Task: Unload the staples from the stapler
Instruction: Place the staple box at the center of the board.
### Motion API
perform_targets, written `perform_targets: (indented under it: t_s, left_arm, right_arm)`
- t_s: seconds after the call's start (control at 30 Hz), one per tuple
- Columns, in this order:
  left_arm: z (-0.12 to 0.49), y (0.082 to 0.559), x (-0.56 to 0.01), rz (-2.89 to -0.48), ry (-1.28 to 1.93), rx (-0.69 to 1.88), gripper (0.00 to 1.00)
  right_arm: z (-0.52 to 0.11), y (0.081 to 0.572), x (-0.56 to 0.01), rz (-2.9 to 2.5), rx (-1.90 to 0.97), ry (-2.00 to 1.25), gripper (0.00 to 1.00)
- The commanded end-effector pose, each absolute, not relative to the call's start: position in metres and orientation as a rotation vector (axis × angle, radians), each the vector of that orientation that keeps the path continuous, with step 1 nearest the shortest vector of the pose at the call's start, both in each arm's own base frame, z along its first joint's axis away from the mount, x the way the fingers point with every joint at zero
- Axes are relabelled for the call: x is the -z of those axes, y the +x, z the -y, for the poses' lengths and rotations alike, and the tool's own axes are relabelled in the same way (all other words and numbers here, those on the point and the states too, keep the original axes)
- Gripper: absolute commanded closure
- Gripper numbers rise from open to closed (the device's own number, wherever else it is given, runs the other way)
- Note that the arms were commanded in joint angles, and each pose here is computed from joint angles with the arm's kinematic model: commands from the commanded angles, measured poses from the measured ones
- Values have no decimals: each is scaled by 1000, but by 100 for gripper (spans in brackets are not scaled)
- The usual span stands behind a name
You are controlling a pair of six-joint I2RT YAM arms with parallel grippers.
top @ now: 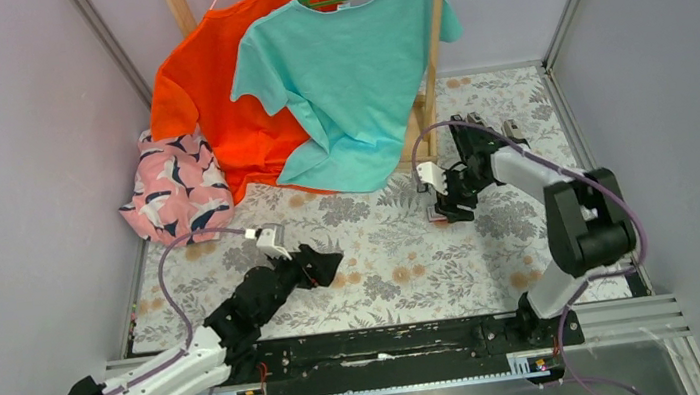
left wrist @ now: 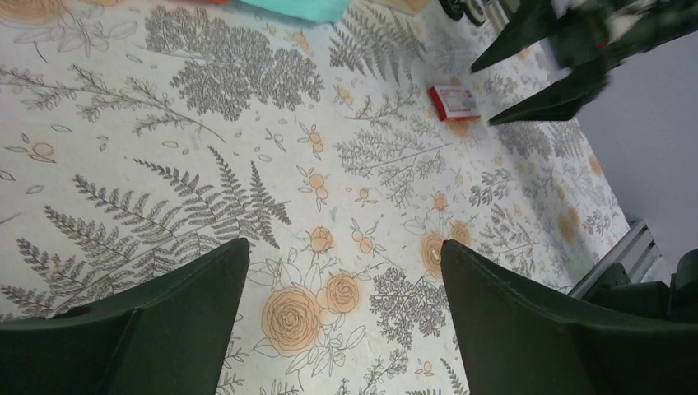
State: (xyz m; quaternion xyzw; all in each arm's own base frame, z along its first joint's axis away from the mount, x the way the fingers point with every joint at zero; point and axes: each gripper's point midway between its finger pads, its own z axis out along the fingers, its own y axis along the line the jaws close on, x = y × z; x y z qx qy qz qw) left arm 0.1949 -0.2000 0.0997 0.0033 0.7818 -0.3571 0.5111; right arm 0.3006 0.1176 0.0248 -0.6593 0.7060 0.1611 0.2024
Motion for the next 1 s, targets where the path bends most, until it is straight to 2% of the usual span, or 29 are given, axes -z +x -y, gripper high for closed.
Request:
perform_targets:
  t_s: [0.0,0.07,0.13,0.2,0.3,0.4,0.53,0.6,0.7,0.97]
  left_arm:
    - [222,202,-128,-1833,23,948,13]
    - [230,209,-125,-1888,16,926,26]
    - [243,218,-120,-1976,20,883,39]
    - [257,227,-110,-2066,25,809,54]
    - [277,242,-97,-2167,25,640,60]
    - [298,252,-84,-2225,-3,479,74]
    - [337,266,-71,-2278,7,398,78]
    - [356,269,-61,-2308,36,412,78]
    - [378,277,-49,-2328,68,417,78]
    - [401,296,-21,-2371,95,324,80]
  right_arm:
    - [-134,282,-83,-1879,-531,-1693,26]
    - [-134,281,-94,-1961,-522,-1539,25]
    - [-125,287,-97,-2119,-464,-1321,27]
    - [-114,293,-97,-2280,-404,-1080,39]
    - [-106,288,-95,-2436,-414,-865,62]
    - [-101,282,-90,-2519,-404,-769,76]
    - [-80,297,-80,-2561,-224,-672,87]
    - [-77,296,-70,-2587,-210,-669,94]
    - [-76,292,-54,-2640,-223,-685,99]
    - [-72,296,-30,-2725,-293,-640,100]
